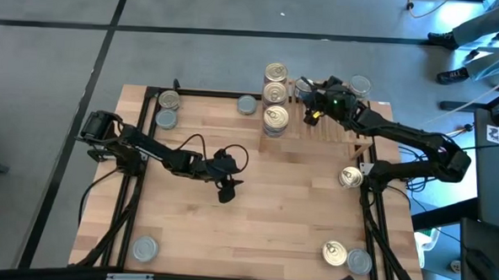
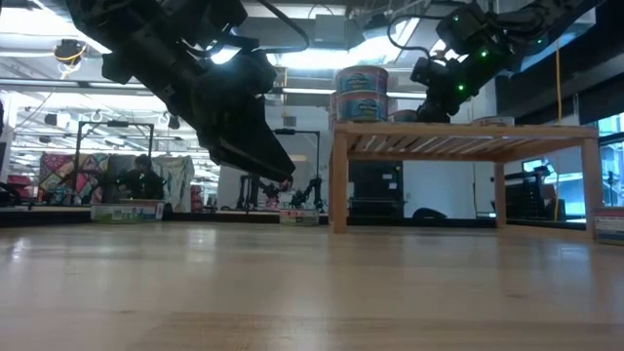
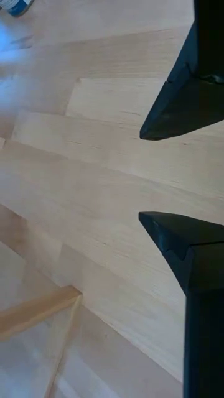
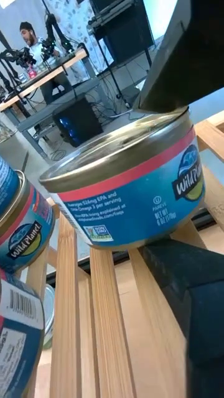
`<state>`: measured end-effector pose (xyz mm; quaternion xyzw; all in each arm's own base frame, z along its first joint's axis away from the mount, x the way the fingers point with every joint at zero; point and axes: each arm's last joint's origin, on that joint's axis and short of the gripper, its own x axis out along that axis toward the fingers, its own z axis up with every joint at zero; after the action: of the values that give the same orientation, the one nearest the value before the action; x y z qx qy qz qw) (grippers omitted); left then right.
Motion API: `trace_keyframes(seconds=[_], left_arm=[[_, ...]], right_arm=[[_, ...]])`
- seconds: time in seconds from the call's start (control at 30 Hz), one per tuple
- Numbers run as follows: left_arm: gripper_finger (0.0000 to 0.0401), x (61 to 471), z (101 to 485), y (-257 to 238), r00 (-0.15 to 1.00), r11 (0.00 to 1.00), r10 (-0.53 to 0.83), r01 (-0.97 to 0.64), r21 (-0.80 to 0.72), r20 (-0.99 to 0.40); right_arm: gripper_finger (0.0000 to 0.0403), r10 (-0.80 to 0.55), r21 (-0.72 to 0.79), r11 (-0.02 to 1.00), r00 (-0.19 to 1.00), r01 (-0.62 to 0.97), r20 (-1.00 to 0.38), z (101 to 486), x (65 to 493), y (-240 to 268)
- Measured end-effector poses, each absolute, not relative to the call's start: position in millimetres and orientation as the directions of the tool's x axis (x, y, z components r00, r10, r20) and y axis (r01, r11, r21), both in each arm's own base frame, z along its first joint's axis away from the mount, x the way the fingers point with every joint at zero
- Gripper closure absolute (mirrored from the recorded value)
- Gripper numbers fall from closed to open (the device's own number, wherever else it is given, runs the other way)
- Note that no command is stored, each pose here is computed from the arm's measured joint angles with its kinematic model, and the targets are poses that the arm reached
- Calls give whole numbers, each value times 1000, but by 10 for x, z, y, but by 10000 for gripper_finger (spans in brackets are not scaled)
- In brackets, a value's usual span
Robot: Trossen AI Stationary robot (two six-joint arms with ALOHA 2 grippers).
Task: Stack canned seafood by type on shelf
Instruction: Put the blue-pink tuna can on the shelf
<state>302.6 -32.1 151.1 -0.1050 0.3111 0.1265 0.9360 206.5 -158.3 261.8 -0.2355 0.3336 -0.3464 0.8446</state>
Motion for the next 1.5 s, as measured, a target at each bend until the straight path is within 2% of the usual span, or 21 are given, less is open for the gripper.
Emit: trace_keyframes(seconds=[0.37, 0.67, 1.17, 1.37, 1.5], left_arm=[[203, 3026, 1512, -318, 774, 948, 175, -300, -108, -608], [203, 3025, 1513, -314, 773, 946, 187, -309, -102, -606], [203, 3025, 1513, -315, 773, 944, 189, -313, -106, -605], [203, 3025, 1513, -315, 773, 943, 189, -314, -107, -605], [203, 3025, 1513, -314, 773, 944, 189, -314, -106, -606]], right_arm=[[94, -703, -543, 696, 601, 470, -380, 2725, 1992, -1504], [106, -743, -574, 656, 551, 490, -380, 2725, 1971, -1514], [110, -721, -515, 678, 609, 524, -330, 2707, 2085, -1574], [110, -795, -539, 593, 540, 597, -277, 2889, 1911, -1487], [110, -861, -605, 499, 435, 620, -264, 2933, 1828, -1470]])
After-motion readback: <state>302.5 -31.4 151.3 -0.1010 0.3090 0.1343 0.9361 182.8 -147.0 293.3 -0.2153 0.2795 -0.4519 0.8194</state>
